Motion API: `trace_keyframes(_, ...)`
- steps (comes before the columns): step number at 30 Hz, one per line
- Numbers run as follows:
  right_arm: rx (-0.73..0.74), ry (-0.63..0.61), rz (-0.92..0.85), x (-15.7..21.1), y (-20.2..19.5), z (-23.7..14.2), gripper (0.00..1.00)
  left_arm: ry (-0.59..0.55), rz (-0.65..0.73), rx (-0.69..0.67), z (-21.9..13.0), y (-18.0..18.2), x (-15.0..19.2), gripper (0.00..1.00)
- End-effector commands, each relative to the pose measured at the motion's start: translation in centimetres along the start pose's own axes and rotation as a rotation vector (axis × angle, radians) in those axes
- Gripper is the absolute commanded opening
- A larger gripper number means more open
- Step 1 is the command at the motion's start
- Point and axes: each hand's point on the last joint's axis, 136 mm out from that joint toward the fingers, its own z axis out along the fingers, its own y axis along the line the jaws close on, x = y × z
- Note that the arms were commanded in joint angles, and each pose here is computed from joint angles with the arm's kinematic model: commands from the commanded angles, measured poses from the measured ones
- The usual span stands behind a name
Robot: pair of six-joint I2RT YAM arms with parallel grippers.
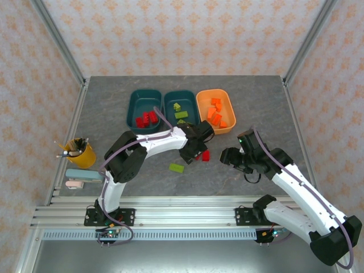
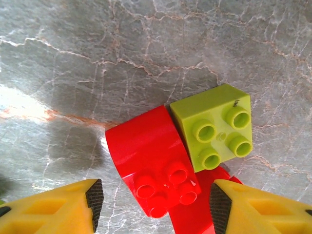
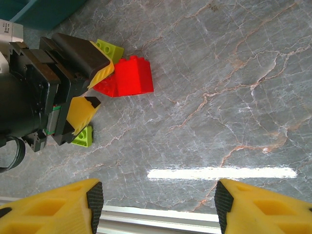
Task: Sort the legos into containers by color
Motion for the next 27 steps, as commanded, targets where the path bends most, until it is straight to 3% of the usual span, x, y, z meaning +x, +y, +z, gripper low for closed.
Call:
trace_keyframes(1,0.0,-0.003,-0.006,0.2,-0.1,0.0,0.64,-0.006,-0.032,-0.051,1.2,1.1,-0.3,0.61)
trace_keyframes(16,-0.012,-0.011,-0.011,-0.2,0.4,-0.4,0.64,-0.057,-0.003,-0.153,0.3,5.4,-1.4,0.44)
trace_keyframes(27,-0.027,-0.01,-0.009,-0.5,1.0,-0.4,0.64,-0.084,0.084,-0.179,1.2,4.9,-2.8,0.45)
